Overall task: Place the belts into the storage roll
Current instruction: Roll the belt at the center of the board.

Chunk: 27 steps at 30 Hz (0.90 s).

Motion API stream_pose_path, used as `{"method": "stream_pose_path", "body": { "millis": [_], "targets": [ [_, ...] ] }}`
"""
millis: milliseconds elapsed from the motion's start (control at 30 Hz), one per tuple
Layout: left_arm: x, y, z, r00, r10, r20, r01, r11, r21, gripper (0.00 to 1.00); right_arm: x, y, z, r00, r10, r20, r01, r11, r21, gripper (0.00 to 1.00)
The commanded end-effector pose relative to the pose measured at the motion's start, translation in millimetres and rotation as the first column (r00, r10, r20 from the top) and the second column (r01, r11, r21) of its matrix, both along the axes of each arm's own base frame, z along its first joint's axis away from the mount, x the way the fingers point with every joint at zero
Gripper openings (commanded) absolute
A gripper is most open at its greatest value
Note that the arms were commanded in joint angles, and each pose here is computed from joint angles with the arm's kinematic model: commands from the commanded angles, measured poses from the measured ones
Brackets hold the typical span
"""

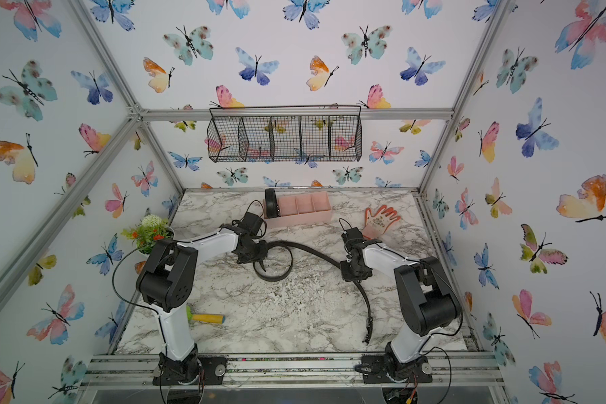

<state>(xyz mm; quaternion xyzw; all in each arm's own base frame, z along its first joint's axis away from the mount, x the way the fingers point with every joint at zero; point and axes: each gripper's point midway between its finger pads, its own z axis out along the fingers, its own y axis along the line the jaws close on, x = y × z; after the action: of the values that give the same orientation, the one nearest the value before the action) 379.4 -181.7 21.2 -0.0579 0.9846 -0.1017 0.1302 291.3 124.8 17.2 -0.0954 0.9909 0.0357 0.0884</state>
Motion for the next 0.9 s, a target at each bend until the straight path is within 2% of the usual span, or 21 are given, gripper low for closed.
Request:
{"method": "stream_pose_path", "body": {
  "millis": [0,33,200,300,433,567,600,667,733,800,867],
  "targets": [
    [-9.2,8.3,-3.5,0.998,0.054,-0.042,-0.053,0.998,0.035,0.00,-21.5,12.6,8.9,0.997,-0.009,-0.075,0.017,0.995,0.102,0.06],
    [-8.6,6.2,-2.3,0.997,0.068,-0.043,-0.067,0.997,0.029,0.00,-26.3,16.3,9.8,0.996,-0.010,-0.090,0.021,0.992,0.127,0.03],
    [-8.4,-5.0,0.5,0.987,0.150,-0.063,-0.148,0.988,0.034,0.00,-47.7,50.3,21.1,0.992,-0.011,-0.125,0.049,0.950,0.307,0.03],
    [-11.9,-24.7,1.4,0.980,0.176,-0.091,-0.182,0.982,-0.059,0.00,-57.7,80.9,26.9,0.992,-0.036,-0.122,0.085,0.900,0.427,0.03],
    [-19.5,-42.8,0.9,0.967,0.222,-0.127,-0.238,0.963,-0.126,0.00,-67.9,125.7,27.7,0.994,-0.050,-0.101,0.094,0.857,0.507,0.04],
    [-27.9,-59.7,4.5,0.968,0.210,-0.140,-0.227,0.967,-0.117,0.00,-75.4,167.8,26.5,0.993,-0.051,-0.107,0.103,0.812,0.574,0.08],
    [-29.6,-59.0,5.0,0.966,0.219,-0.140,-0.234,0.966,-0.106,0.00,-74.4,173.9,27.5,0.993,-0.055,-0.108,0.108,0.803,0.587,0.11],
    [-33.2,-60.1,6.7,0.965,0.221,-0.139,-0.237,0.965,-0.113,0.00,-72.5,185.6,32.1,0.994,-0.046,-0.100,0.098,0.783,0.614,0.12],
    [-37.2,-60.3,6.0,0.965,0.221,-0.143,-0.238,0.964,-0.115,0.00,-75.3,200.2,37.2,0.995,0.012,-0.095,0.050,0.777,0.627,0.20],
    [-41.0,-57.7,3.5,0.961,0.229,-0.155,-0.247,0.964,-0.104,0.00,-76.9,203.7,38.4,0.995,0.053,-0.080,0.007,0.793,0.610,0.33],
    [-41.0,-56.7,3.3,0.960,0.233,-0.155,-0.250,0.963,-0.102,0.00,-72.4,195.7,42.1,0.997,0.070,-0.019,-0.047,0.820,0.571,0.41]
  ]
}}
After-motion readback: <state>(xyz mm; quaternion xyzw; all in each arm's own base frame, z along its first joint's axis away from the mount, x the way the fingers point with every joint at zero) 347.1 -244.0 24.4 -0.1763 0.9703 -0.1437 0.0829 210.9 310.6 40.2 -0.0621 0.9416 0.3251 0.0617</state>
